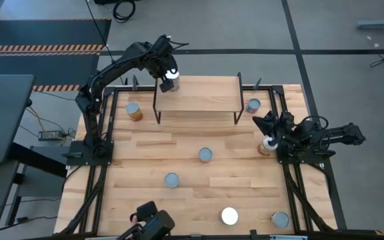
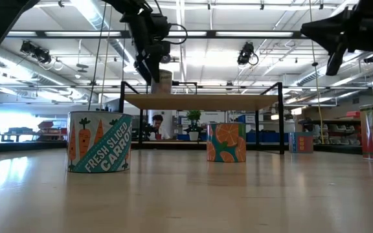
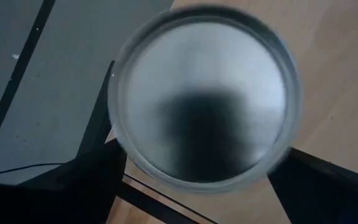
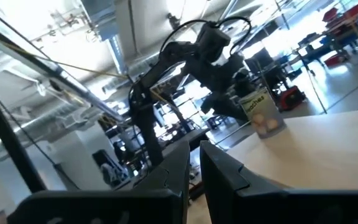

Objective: Pick and place cans onto a shelf
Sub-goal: Put the top canned peaches on the shelf, then put the canned peaches on the shelf aligned with the other canned peaches

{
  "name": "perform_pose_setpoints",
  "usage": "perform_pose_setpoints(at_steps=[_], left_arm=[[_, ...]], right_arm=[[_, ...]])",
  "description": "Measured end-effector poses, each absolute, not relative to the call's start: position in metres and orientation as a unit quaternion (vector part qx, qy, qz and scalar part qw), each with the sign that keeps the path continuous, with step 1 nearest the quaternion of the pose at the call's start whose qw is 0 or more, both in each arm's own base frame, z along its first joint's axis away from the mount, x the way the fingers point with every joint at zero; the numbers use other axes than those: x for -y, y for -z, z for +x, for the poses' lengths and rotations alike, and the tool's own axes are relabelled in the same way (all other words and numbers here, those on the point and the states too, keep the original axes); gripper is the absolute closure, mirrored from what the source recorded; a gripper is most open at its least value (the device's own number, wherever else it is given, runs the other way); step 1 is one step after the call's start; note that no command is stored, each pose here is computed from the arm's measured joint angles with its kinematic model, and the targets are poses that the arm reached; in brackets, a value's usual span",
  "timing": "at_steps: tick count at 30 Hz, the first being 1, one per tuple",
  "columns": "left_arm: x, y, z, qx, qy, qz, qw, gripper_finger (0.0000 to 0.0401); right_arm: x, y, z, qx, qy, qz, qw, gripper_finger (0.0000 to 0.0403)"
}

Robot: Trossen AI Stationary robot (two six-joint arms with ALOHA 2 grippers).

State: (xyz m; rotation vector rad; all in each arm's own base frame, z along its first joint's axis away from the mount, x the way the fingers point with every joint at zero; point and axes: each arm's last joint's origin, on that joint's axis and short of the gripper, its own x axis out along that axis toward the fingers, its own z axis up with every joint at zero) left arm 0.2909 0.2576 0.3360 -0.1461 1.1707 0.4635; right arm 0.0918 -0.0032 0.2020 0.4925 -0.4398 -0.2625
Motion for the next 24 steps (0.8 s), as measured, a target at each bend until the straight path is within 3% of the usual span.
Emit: perform_pose_setpoints(at_steps=[8,13,20,24], left_arm=[[-0.255,-0.337,0.288,-0.556,-0.215,-0.076,0.799,0.0024],[-0.242,-0.360,0.275,-0.541,-0.233,-0.059,0.806,0.0024],[-0.216,-0.405,0.255,-0.467,-0.267,-0.052,0.841,0.0023],[-0.197,-0.427,0.254,-0.399,-0.240,-0.059,0.883,0.0023]], right_arm=[[0.004,-0.201,0.092,0.208,0.142,0.215,0.943,0.0358],[0.005,-0.201,0.092,0.211,0.163,0.218,0.939,0.0358],[0.006,-0.208,0.091,0.217,0.179,0.223,0.933,0.0358],[0.006,-0.231,0.092,0.207,0.184,0.200,0.940,0.0359]])
